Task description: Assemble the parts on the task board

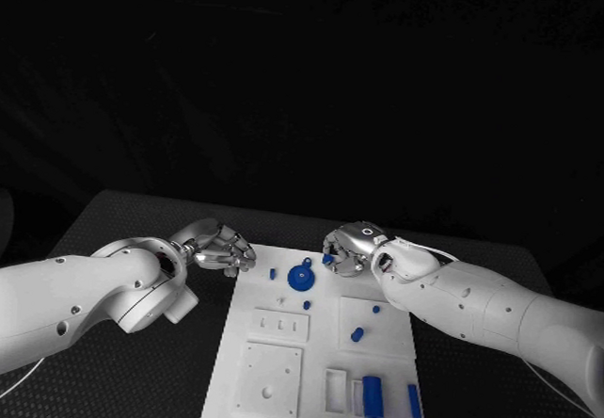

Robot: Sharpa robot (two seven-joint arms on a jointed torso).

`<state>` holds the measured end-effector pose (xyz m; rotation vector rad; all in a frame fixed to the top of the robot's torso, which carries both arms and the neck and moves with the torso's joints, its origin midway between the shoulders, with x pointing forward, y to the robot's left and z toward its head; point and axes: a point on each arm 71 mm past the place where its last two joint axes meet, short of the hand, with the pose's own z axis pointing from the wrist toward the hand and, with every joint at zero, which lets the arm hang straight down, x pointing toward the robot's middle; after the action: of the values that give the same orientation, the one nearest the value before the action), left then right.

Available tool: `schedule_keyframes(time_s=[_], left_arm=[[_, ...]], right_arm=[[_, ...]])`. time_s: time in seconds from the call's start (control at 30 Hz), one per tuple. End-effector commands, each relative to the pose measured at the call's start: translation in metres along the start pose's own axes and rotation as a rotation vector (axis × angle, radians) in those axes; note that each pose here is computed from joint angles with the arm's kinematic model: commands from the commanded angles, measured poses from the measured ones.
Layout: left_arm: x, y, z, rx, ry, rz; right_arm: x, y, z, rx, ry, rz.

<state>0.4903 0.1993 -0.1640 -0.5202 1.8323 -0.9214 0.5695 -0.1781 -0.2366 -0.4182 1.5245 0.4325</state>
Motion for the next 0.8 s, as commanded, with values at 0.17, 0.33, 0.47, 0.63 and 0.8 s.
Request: schedule_keyframes(time_s=[0.17,0.33,0.47,0.63,0.8], left_arm=[[-0.0012,-0.0023,-0.0002,0.016,0.005,-0.005],[-0.0025,-0.0028,-0.0007,0.038,0.003,-0.009],[-0.0037,-0.004,-0.0013,0.069,0.002,-0.011],[-0.0049,-0.0045,-0.0017,0.087,-0.005,-0.011],[-0.0058,-0.0041,-0.0021,0.095,-0.008,-0.014]], right_arm=[[0.0212,0.0026,-0.0075,-0.008,0.104,-0.009],[0.0214,0.0051,-0.0089,-0.019,0.104,0.001],[0.0211,0.0075,-0.0099,-0.029,0.097,0.005],[0.0201,0.0093,-0.0114,-0.038,0.088,0.012],[0.0183,0.0114,-0.013,-0.047,0.071,0.021]])
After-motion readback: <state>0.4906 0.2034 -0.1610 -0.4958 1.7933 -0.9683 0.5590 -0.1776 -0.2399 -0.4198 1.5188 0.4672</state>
